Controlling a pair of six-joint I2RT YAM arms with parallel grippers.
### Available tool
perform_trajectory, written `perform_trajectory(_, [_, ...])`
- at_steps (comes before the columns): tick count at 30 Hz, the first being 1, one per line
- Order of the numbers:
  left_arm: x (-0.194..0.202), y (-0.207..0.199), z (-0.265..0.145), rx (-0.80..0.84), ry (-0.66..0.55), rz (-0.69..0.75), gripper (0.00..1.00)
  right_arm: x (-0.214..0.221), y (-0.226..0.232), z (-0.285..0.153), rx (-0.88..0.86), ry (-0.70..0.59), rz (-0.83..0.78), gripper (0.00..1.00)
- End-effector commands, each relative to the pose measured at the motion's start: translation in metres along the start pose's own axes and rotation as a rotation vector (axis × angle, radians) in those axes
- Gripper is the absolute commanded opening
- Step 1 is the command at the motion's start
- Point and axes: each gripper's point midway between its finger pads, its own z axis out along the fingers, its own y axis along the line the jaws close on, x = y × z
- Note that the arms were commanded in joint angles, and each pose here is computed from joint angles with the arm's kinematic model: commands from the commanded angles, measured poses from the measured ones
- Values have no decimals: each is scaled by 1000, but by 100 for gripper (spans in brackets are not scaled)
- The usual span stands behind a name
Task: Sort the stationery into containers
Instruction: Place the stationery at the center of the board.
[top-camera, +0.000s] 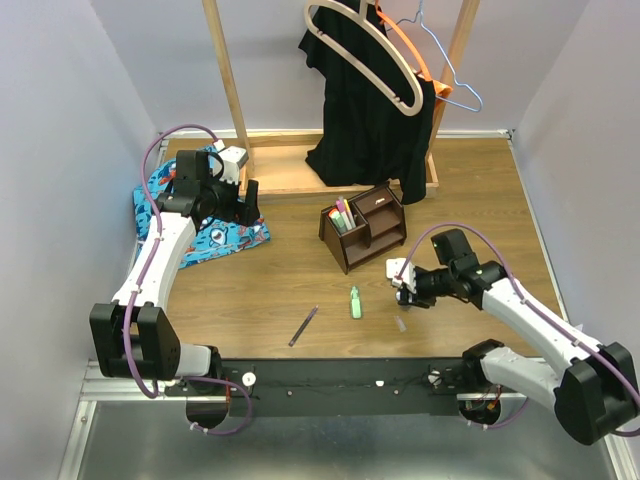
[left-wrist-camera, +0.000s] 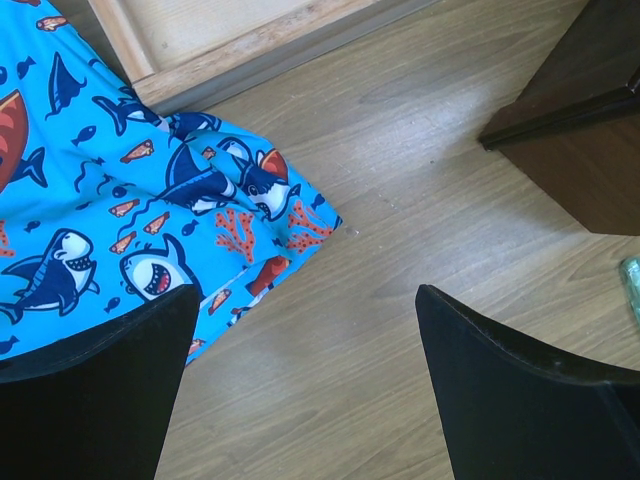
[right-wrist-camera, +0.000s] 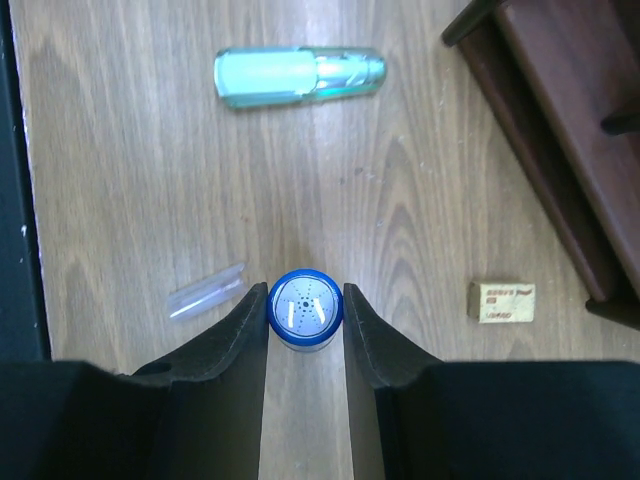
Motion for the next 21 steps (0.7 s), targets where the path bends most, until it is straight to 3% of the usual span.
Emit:
perform_trajectory(1, [3, 1, -2, -18, 10, 20, 99, -23, -17, 6, 37, -105, 37, 1])
perform_trajectory(6, [2, 3, -4, -27, 11, 33, 99, -36, -26, 10, 45, -171, 75, 1])
perform_trajectory(21, [0, 5, -3, -30, 15, 35, 99, -39, -25, 8, 86, -207, 86, 1])
